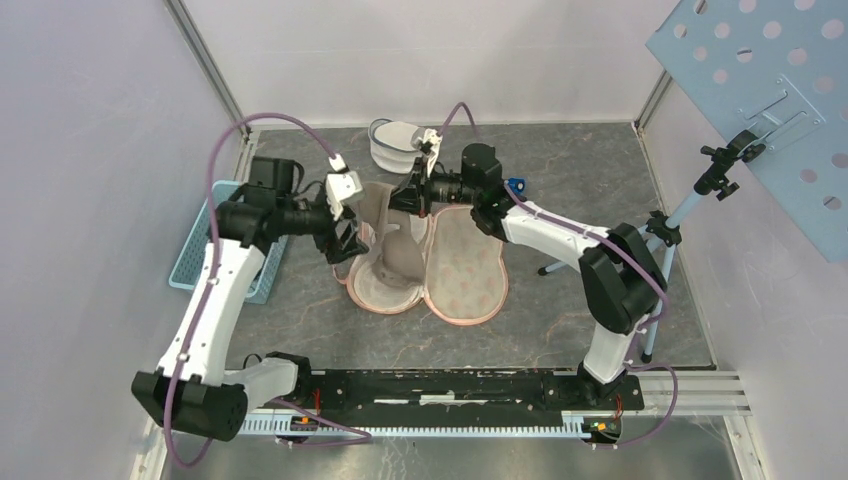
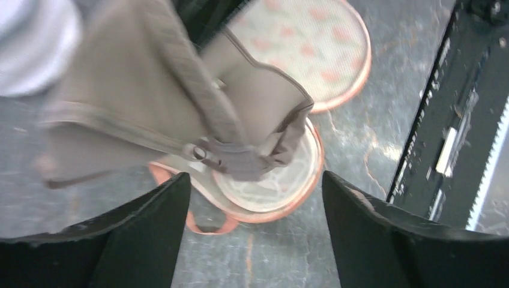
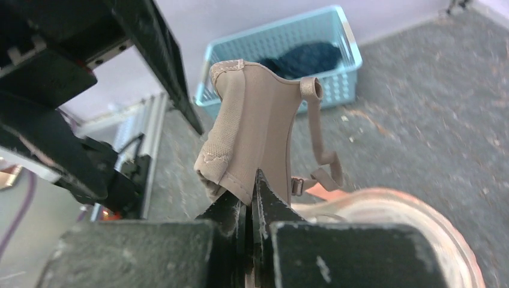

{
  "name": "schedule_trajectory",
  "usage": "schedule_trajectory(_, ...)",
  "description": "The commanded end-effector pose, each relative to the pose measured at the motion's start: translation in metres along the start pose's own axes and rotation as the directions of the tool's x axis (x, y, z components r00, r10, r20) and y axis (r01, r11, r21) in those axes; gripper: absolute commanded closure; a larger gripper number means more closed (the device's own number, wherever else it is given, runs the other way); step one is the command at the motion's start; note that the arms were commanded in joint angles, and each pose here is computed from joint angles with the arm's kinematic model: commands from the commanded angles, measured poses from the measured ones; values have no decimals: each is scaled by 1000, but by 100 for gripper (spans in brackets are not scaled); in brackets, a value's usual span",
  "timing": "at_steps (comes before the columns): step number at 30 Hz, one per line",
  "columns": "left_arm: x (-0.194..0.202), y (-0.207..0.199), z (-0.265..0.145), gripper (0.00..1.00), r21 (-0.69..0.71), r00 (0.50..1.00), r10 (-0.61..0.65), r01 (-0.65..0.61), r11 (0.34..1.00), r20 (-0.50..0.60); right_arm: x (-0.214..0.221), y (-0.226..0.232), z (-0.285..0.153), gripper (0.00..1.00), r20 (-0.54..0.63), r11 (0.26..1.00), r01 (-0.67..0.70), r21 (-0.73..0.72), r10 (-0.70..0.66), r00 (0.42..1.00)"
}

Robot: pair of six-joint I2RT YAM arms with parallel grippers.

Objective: Unzip the laundry bag and remove the bra
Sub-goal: Pick up the bra from the laundry bag.

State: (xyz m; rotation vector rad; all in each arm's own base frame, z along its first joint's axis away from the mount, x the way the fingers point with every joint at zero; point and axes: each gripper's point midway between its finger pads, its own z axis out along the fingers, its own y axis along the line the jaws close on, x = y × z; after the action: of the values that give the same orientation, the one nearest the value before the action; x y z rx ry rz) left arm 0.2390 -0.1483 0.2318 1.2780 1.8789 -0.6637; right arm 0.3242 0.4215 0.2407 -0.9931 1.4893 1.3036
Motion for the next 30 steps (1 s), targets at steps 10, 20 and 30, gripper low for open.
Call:
schedule_trajectory(10,-107,13,-112,2,-325,973,231,-211,922,24,-68,95,-14,100,131,975,46,-219,-17,991)
schedule_trajectory(20,-104,-28,-101,7,-97,991,116,-109,989,65,-59,130,-11,100,100,954,111,-278,-86,991)
schedule_trajectory(30,-63,-68,-89,32,84,998,52,-50,995,-24,-49,165,-1,100,69,923,175,-344,-161,985)
